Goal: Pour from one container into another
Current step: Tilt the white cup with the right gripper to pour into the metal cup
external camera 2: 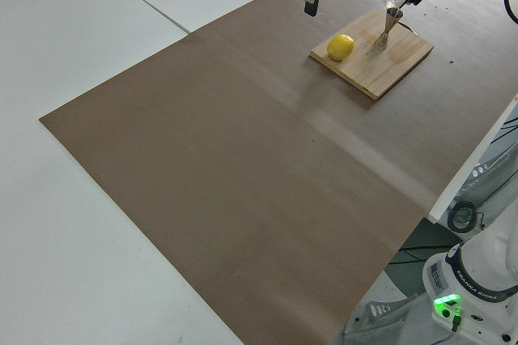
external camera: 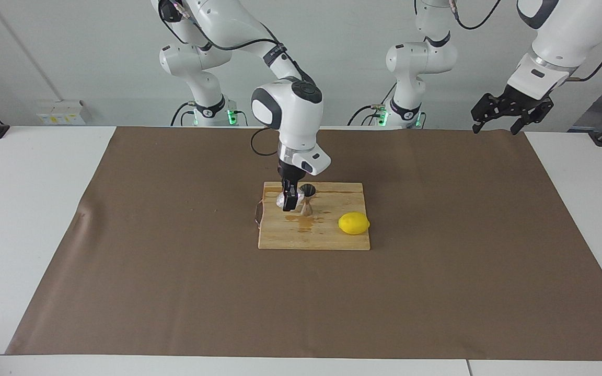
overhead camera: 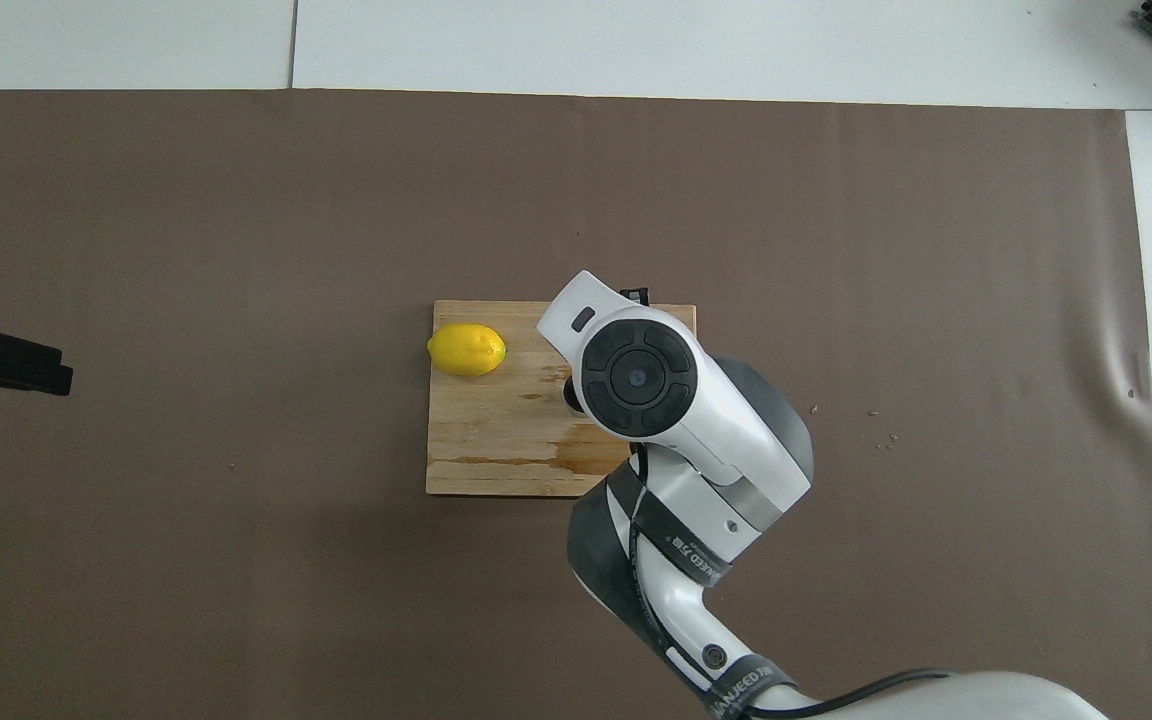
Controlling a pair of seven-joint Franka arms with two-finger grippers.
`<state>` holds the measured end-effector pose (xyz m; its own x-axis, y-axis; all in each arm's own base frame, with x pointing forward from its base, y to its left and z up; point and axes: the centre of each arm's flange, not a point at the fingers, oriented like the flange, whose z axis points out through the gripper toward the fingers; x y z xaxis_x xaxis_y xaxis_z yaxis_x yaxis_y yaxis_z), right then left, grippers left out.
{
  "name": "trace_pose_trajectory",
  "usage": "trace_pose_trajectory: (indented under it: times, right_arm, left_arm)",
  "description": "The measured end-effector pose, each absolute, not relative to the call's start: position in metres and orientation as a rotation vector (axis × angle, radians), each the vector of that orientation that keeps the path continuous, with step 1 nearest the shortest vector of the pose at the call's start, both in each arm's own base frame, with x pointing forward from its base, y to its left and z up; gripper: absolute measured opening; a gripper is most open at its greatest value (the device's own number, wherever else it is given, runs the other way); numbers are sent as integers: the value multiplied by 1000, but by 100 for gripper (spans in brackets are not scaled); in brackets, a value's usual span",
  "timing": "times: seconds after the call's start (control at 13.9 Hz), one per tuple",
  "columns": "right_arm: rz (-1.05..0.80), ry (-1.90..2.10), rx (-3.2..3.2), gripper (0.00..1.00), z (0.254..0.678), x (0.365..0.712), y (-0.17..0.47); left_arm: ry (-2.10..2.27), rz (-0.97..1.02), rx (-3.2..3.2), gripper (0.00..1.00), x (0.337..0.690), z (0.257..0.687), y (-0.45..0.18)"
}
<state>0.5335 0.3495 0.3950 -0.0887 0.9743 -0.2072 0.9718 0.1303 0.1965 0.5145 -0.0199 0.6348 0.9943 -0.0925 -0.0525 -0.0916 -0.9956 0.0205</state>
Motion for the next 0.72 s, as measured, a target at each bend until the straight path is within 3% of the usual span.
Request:
trace_pose_trajectory:
  times: [0.72]
  right_arm:
    - [-36,2118,1744,53,398,526,358]
  left_arm:
    - [-144,-83,3119,100,514,635,-20]
